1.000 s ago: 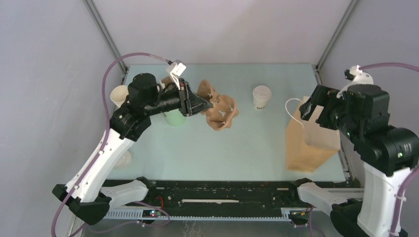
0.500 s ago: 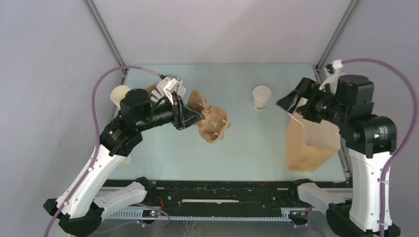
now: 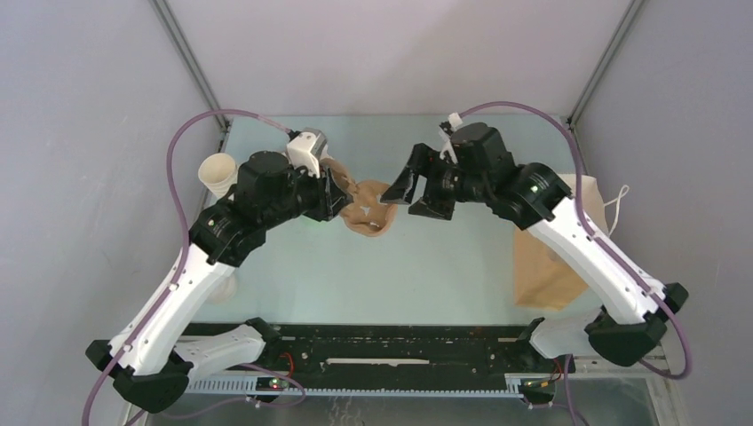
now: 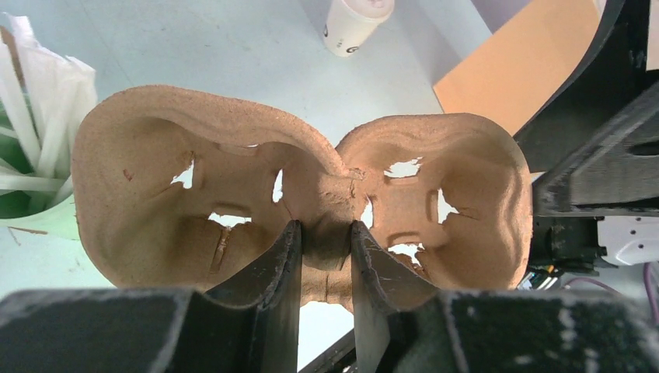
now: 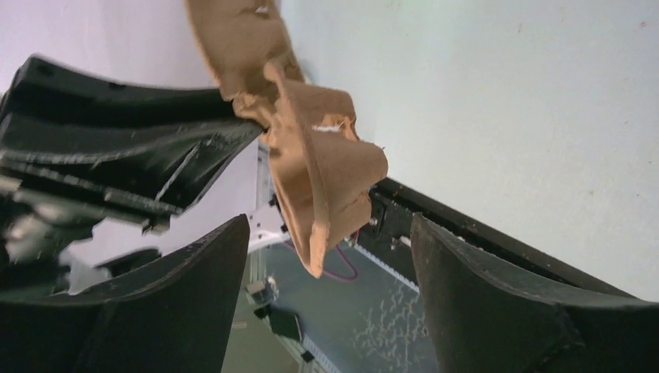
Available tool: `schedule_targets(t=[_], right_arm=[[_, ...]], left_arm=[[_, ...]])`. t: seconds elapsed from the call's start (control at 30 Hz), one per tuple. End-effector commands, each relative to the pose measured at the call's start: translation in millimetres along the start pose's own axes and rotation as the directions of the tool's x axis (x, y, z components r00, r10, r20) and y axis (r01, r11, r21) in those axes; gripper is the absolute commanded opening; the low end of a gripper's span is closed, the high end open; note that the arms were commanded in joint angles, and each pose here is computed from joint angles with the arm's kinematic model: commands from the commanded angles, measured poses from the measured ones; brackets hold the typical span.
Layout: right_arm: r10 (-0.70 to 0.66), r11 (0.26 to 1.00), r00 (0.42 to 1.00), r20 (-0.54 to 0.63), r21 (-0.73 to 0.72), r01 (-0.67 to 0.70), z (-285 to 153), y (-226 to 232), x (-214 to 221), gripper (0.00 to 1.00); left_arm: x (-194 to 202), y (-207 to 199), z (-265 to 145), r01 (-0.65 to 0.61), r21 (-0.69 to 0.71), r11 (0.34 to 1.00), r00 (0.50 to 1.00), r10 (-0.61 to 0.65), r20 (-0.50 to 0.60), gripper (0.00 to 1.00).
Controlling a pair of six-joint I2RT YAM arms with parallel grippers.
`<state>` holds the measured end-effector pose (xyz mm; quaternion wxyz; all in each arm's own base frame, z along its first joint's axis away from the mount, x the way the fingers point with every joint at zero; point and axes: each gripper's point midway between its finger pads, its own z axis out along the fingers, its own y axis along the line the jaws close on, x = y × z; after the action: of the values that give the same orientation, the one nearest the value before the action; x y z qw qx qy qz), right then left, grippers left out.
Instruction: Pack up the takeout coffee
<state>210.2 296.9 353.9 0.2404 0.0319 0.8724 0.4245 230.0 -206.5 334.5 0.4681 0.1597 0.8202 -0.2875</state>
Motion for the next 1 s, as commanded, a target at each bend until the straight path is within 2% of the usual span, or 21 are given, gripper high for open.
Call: schedule_targets(t=[0.0,0.13,0.33,0.4,0.5,0.53,0.7,0.77,0.8,0.87,0.9,0.97], right_arm=[[0.003,0.998,0.988,0.152,0.065,-0.013,-1,13,-28,0.81],[-0.062,0.982,0.985,0.161,0.186,0.032,12,4,-28,0.67],[-0.096,0.974,0.990,0.101,0.216,0.072,32,2,-19,0.46],[-0.110,0.968,0.989,0.101,0.236,0.084,32,0,-21,0.49],[-0.150,0.957,0.986,0.072,0.260,0.126,35,-5,-15,0.66],[-0.156,0.953,0.986,0.059,0.270,0.135,37,-7,-12,0.68],[-0.170,0.947,0.984,0.051,0.283,0.149,39,-10,-10,0.72],[-0.169,0.951,0.985,0.047,0.270,0.150,41,-9,-9,0.70],[-0.168,0.953,0.985,0.042,0.264,0.151,43,-9,-7,0.65],[-0.167,0.954,0.985,0.040,0.259,0.151,46,-9,-8,0.43],[-0.169,0.956,0.984,0.048,0.252,0.152,48,-7,-9,0.37],[-0.169,0.957,0.984,0.056,0.250,0.150,49,-8,-12,0.12]], left_arm=[[-18,6,-6,0.017,-0.064,0.998,0.999,-0.014,0.045,0.06],[-15,14,-4,0.040,-0.116,0.992,0.999,-0.037,0.033,0.06],[-18,18,-1,0.080,-0.154,0.985,0.997,-0.077,0.027,0.05],[-20,18,-1,0.082,-0.156,0.984,0.997,-0.078,0.028,0.05],[-21,18,-3,0.077,-0.159,0.984,0.997,-0.073,0.031,0.05],[-21,19,-3,0.074,-0.161,0.984,0.997,-0.070,0.030,0.04],[-22,18,-2,0.067,-0.160,0.985,0.998,-0.064,0.022,0.04],[-23,18,-2,0.068,-0.159,0.985,0.998,-0.066,0.019,0.04],[-23,17,-1,0.071,-0.159,0.985,0.997,-0.069,0.018,0.04],[-23,16,-1,0.082,-0.159,0.984,0.997,-0.081,0.014,0.05],[-24,16,0,0.091,-0.159,0.983,0.996,-0.090,0.010,0.06],[-22,15,0,0.114,-0.174,0.978,0.993,-0.118,-0.016,0.14]])
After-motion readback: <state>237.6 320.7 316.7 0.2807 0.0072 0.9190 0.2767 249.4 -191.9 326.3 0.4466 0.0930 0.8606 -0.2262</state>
